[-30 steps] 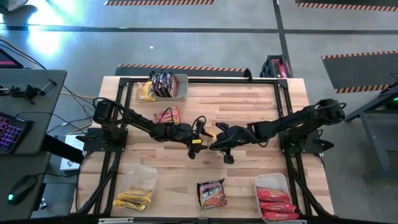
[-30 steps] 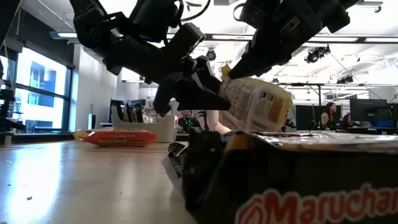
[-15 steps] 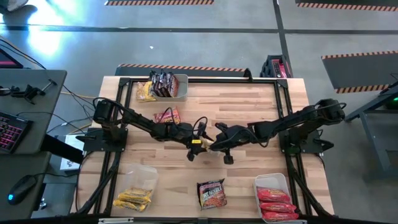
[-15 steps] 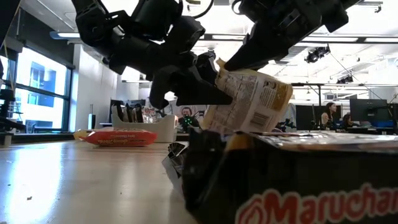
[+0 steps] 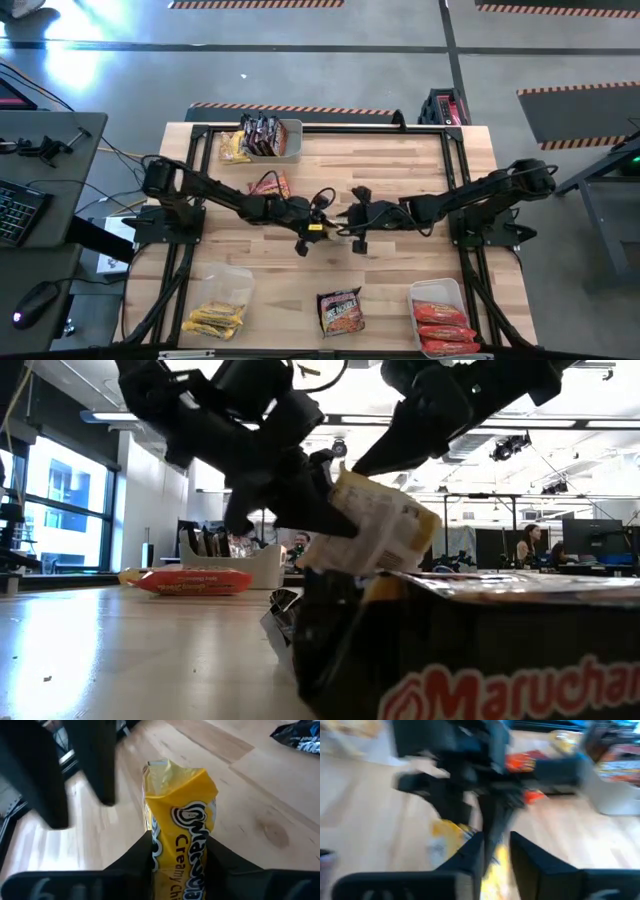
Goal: Sort Maruchan noodles
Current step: Put the bottom yellow noodle pack into the transparent bin
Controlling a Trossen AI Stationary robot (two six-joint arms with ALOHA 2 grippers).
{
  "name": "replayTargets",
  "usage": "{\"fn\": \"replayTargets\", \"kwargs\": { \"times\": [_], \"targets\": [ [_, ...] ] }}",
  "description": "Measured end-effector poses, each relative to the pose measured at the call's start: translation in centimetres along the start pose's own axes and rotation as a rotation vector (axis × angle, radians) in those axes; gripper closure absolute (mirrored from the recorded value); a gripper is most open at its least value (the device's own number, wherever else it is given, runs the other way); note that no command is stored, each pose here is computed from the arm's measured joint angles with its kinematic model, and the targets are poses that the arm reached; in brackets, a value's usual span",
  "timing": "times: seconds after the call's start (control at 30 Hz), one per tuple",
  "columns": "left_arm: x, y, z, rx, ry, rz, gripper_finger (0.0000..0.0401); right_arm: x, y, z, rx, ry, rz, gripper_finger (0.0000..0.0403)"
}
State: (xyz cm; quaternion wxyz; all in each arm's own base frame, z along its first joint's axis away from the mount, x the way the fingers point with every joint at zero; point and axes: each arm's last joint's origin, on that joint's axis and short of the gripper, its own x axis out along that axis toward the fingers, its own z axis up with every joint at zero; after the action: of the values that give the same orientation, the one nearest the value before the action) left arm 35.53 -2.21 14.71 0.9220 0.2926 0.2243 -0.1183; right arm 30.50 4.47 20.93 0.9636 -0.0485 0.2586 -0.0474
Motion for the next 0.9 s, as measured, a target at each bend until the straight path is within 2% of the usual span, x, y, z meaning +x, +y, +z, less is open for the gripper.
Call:
{"fn": "replayTargets", "kwargs": {
  "times": [0.07,0.2,0.33,0.43,0.67,0.8,0.9],
  "targets": [
    [-0.9,0.3,0.4,0.006,0.032,-0.002,0.0311,-0.3,-0.3,0.1,-0.008,0.001,-0.065,0.0307],
    [-3.2,1.1,1.6,0.004,0.11,-0.047,0.0308,-1.8,-0.8,0.5,-0.071,0.022,-0.112,0.0285],
    [-6.0,2.1,3.4,-0.046,0.232,-0.136,0.0308,-3.6,-1.5,0.9,-0.116,0.036,-0.127,0.0293],
    [-8.3,2.5,5.1,-0.099,0.344,-0.224,0.0308,-4.2,-2.3,1.1,-0.12,0.043,-0.175,0.0315],
    [-12.8,2.0,9.3,-0.297,0.543,-0.455,0.0307,-3.7,-4.1,1.0,-0.12,0.063,-0.223,0.0396],
    [-14.7,0.8,11.2,-0.468,0.662,-0.514,0.0307,-3.2,-4.6,0.7,-0.11,0.081,-0.201,0.0389],
    [-15.8,-0.7,12.4,-0.579,0.746,-0.514,0.0307,-3.0,-4.7,0.5,-0.111,0.093,-0.181,0.039]
  ]
}}
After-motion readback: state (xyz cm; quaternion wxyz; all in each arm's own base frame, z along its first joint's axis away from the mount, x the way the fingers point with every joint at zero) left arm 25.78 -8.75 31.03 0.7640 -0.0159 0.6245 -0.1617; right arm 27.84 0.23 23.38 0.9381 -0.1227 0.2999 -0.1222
